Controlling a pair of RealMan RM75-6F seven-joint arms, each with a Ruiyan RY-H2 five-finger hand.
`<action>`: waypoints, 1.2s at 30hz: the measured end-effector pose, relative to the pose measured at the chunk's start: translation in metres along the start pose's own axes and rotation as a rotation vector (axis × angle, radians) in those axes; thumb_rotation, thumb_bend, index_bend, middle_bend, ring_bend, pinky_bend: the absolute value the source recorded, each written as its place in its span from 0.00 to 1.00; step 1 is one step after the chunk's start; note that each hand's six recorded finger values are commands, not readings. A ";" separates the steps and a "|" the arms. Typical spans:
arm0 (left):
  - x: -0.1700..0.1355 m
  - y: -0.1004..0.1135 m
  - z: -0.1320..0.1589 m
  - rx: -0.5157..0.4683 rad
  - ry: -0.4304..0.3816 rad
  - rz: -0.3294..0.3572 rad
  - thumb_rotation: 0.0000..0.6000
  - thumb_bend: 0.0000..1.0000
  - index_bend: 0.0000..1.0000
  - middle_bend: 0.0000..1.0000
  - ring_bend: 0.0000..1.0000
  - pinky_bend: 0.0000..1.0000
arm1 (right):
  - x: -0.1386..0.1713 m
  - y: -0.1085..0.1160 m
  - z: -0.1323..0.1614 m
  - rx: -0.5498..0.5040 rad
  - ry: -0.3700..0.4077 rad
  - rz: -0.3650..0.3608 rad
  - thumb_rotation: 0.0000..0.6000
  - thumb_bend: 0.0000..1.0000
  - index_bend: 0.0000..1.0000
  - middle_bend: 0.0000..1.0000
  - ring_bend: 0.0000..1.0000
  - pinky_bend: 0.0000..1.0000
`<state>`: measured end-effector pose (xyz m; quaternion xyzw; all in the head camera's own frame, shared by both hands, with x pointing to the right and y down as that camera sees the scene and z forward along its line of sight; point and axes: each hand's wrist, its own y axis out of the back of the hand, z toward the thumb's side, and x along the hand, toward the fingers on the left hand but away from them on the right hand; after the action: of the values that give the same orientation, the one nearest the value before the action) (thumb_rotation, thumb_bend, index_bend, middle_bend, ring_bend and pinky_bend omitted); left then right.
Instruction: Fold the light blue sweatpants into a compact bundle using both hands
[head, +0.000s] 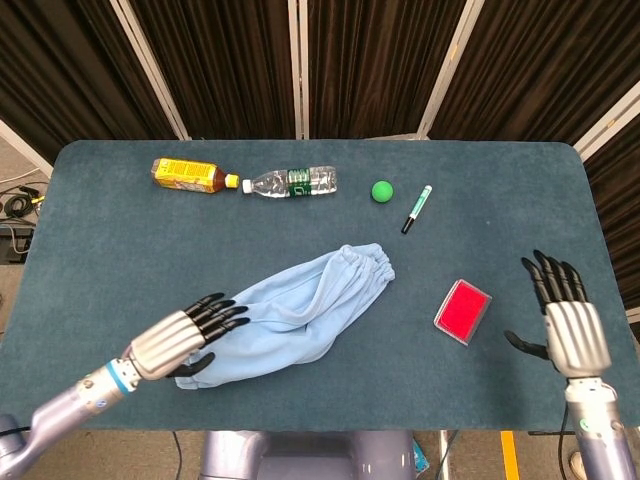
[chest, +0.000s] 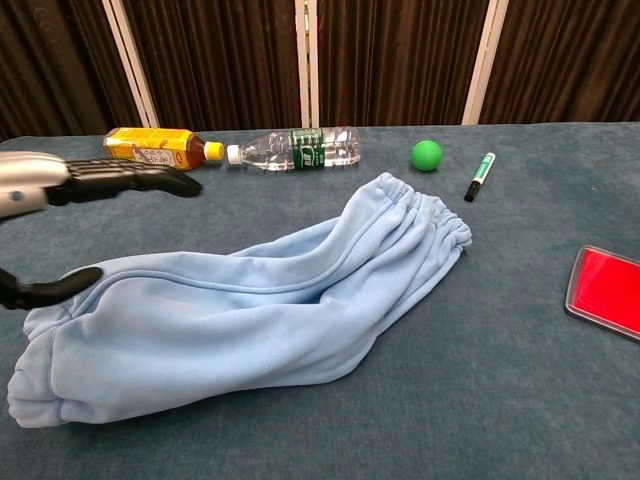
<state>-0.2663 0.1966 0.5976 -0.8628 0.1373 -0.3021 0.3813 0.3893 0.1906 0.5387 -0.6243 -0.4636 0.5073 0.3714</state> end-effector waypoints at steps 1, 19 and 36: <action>0.007 -0.001 0.006 -0.005 -0.009 -0.010 1.00 0.62 0.00 0.00 0.00 0.00 | 0.004 0.002 -0.001 -0.009 -0.004 -0.005 1.00 0.00 0.00 0.00 0.00 0.00; 0.101 -0.042 0.065 -0.083 -0.070 -0.116 1.00 0.66 0.00 0.00 0.00 0.10 | 0.016 0.014 -0.005 -0.052 0.014 -0.039 1.00 0.00 0.03 0.00 0.00 0.00; 0.133 -0.063 0.044 -0.281 0.061 -0.185 1.00 0.66 0.00 0.00 0.00 0.09 | 0.017 0.013 -0.007 -0.056 0.009 -0.032 1.00 0.00 0.02 0.00 0.00 0.00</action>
<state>-0.1346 0.2018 0.6769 -0.9071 0.1096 -0.3396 0.2231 0.3997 0.2028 0.5232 -0.6293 -0.4856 0.4854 0.3641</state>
